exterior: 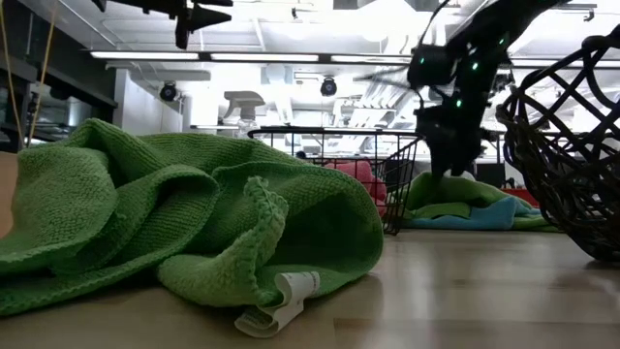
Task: Sort microfiber towel by color & place in baskets
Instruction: Put the green towel into the black woven basket
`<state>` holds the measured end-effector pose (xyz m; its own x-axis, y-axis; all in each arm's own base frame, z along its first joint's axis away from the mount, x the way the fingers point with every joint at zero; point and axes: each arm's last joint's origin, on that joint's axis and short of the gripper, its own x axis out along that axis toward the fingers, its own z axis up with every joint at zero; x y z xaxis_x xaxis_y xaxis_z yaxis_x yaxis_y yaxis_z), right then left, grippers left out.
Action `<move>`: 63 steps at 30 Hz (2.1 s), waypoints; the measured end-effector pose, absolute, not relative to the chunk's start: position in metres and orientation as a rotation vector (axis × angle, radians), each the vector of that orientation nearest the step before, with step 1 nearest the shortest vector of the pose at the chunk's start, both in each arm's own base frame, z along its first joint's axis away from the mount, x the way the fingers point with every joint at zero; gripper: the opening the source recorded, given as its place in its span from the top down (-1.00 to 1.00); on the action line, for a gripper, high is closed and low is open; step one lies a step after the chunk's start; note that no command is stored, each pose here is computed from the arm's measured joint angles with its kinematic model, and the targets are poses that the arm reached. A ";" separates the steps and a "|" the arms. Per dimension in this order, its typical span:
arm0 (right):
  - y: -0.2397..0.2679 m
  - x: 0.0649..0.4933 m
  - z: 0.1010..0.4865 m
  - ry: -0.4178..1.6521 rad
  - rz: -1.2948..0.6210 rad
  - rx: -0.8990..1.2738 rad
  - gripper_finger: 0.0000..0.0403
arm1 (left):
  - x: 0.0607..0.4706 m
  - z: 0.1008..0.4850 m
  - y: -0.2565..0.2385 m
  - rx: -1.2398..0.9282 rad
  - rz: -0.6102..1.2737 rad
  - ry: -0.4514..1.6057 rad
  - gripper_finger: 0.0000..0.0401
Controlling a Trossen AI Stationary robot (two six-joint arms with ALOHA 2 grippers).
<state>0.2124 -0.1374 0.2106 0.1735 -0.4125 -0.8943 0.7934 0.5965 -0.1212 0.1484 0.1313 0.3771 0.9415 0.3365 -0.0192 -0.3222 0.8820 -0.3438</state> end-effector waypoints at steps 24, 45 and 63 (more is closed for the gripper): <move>-0.089 0.185 0.370 0.494 -0.742 0.295 0.98 | 0.166 0.382 0.110 -0.376 0.211 -0.076 0.40; 0.053 0.121 0.399 0.738 0.105 0.865 1.00 | 0.167 0.390 0.112 -0.263 0.244 -0.154 0.40; 0.133 0.137 0.254 1.225 0.173 1.283 1.00 | 0.166 0.391 0.112 -0.257 0.243 -0.165 0.40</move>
<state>0.1369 0.1331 0.2539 0.4174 0.6933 -0.5875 0.5036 0.3617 0.7846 0.1665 0.1120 0.3915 0.9574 0.2580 0.1297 -0.2162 0.9382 -0.2703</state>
